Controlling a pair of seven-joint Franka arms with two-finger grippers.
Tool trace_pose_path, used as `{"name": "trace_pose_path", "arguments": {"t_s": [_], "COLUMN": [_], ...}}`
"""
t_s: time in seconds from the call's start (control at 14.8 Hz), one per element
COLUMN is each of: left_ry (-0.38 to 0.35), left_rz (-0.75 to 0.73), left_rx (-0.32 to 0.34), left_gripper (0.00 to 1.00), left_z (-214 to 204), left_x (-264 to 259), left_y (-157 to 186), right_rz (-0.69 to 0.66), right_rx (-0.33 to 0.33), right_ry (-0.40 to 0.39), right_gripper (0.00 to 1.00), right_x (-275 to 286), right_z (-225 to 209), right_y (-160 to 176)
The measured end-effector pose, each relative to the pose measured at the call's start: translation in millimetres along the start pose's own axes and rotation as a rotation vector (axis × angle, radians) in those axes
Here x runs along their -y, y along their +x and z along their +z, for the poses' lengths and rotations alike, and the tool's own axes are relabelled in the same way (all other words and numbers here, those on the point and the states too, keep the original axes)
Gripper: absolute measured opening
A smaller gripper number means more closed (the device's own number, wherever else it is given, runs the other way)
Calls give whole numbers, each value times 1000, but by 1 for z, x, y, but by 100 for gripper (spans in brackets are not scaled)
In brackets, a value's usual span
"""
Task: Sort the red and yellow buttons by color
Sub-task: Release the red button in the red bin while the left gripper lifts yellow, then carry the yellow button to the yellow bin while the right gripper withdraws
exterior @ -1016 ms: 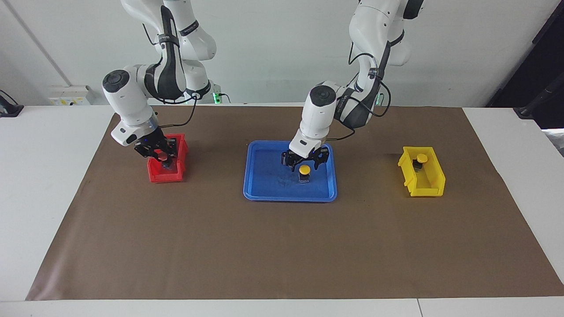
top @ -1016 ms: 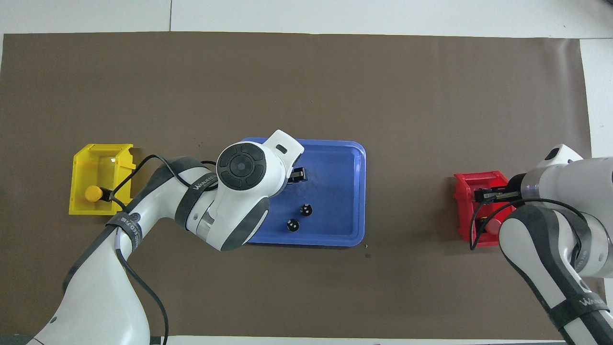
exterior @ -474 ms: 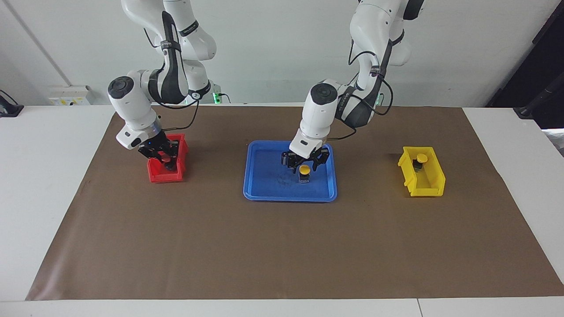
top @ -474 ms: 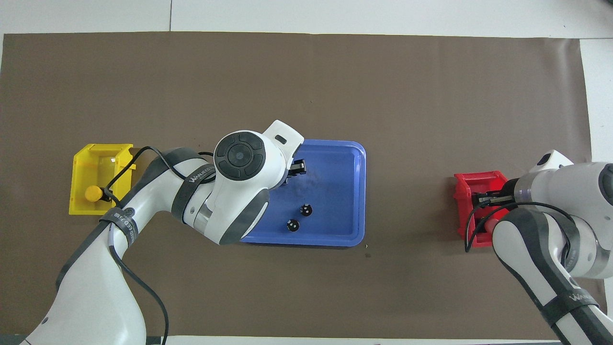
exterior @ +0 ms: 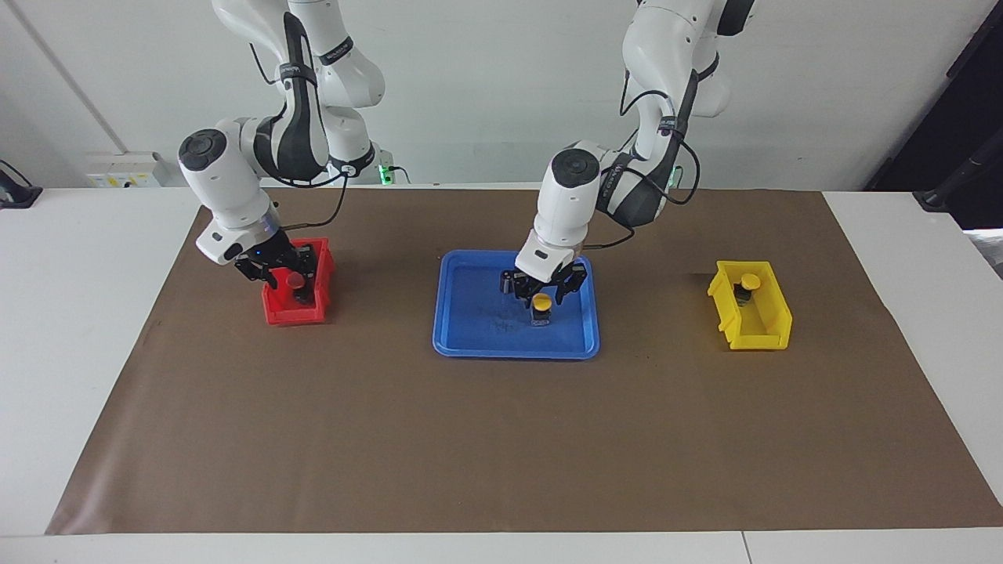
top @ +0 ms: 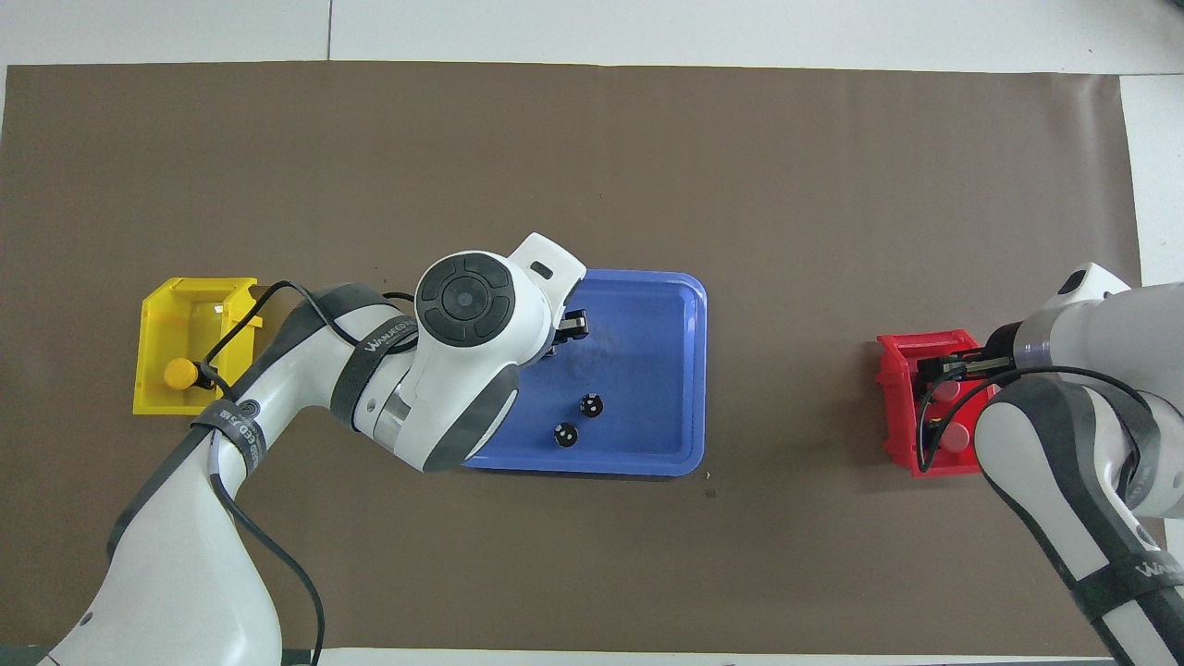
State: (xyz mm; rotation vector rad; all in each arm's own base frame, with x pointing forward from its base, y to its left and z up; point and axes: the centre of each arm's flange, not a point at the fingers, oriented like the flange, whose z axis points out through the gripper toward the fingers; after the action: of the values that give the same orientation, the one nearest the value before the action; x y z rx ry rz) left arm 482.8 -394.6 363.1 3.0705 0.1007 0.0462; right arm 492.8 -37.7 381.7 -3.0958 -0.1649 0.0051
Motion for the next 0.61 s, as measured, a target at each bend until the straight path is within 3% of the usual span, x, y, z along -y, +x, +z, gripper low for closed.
{"name": "trace_pose_path", "arguments": {"t_s": [0.07,0.14,0.27,0.47,0.61], "left_ry": [1,1,2,13,38], "left_rz": [0,0,-1,-3,-12], "left_rx": [1,1,1,11,33], "left_gripper": [55,55,41,41,41], "left_z": [0,0,0,-1,-15], "left_x": [0,0,0,2,4], "left_y": [0,0,0,1,6], "right_rz": [-3,-4,-9,-17,-12], "right_rx": [2,3,8,15,6], "right_ry": [2,3,6,10,5], "right_gripper": [73,73,78,100,100], "right_x": [0,0,0,2,3], "right_z": [-13,-26,-56,-108,-152], "right_y": [6,11,20,30,34]}}
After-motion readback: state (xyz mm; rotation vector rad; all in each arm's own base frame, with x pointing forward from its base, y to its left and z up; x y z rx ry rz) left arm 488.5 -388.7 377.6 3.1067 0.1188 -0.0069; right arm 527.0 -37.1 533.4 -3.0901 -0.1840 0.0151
